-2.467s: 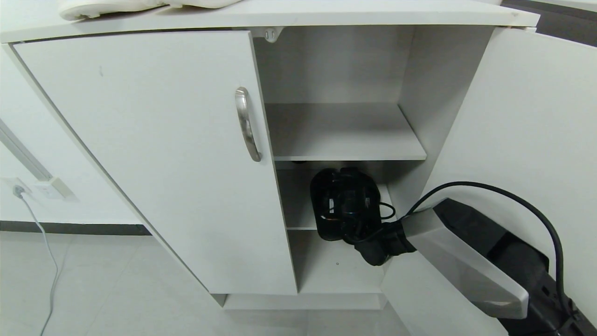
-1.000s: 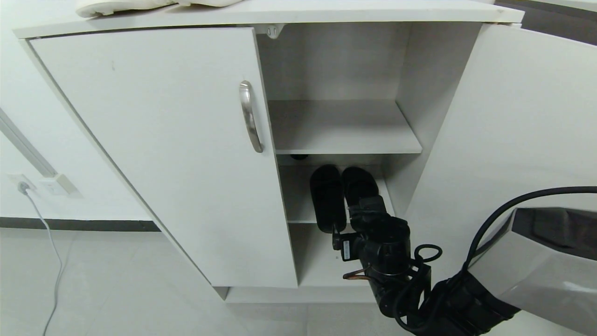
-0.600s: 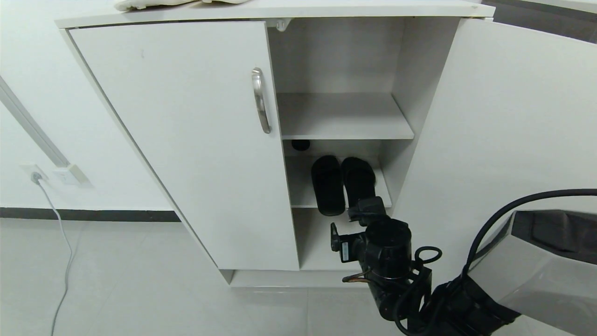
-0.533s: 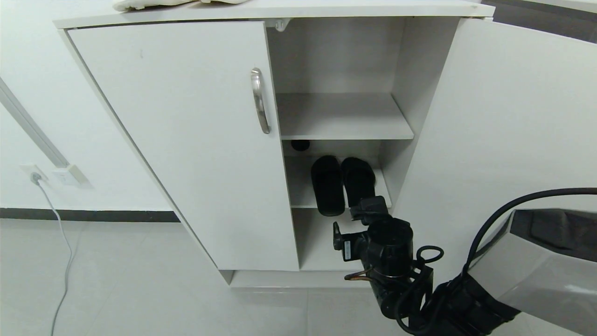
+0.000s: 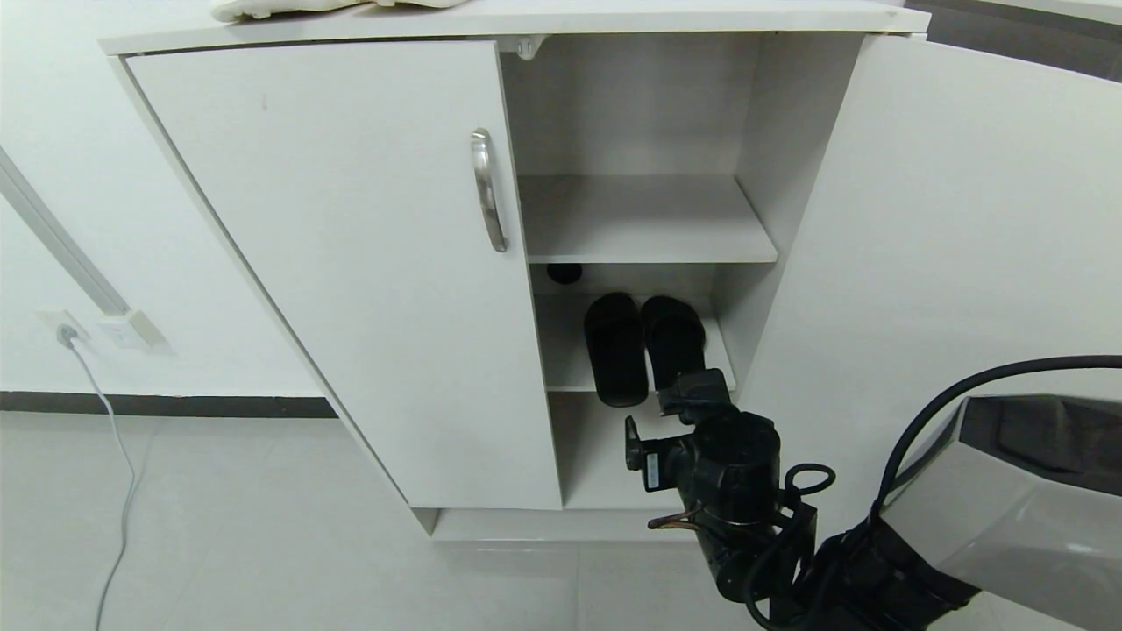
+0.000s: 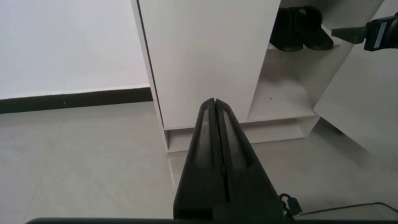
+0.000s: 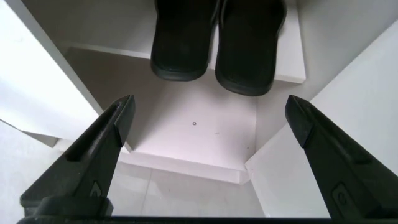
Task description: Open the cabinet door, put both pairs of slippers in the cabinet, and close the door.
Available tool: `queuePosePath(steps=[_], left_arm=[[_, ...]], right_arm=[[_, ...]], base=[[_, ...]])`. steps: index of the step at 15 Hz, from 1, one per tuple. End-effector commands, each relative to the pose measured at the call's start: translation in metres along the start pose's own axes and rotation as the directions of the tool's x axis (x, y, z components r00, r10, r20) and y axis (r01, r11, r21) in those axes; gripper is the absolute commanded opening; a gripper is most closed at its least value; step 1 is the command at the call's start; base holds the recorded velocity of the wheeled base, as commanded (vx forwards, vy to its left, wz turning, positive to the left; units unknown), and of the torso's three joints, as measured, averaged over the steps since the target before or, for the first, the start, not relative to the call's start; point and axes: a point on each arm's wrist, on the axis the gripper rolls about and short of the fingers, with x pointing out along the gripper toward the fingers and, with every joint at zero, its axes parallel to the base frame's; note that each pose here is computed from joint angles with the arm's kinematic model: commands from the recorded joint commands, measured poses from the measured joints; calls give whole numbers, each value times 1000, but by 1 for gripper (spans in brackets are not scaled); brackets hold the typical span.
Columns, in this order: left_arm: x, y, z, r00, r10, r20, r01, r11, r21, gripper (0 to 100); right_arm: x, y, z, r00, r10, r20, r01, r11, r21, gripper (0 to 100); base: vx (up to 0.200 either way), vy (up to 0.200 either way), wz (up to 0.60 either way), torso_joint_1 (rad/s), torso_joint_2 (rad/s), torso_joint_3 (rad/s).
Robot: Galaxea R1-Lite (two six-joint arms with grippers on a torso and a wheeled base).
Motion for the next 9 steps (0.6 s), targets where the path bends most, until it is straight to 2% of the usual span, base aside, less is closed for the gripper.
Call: queuePosePath(steps=[1, 9], left_arm=[[0, 0, 0, 1000, 0, -1, 0, 1000, 0, 0], [0, 0, 0, 1000, 0, -1, 0, 1000, 0, 0]], right_arm=[[-1, 1, -1, 1000, 3, -3, -3, 1000, -3, 100], [-1, 1, -5, 1000, 2, -11, -2, 1000, -11, 100]], base=[[0, 0, 0, 0, 0, 0], [0, 0, 0, 4, 2, 170]])
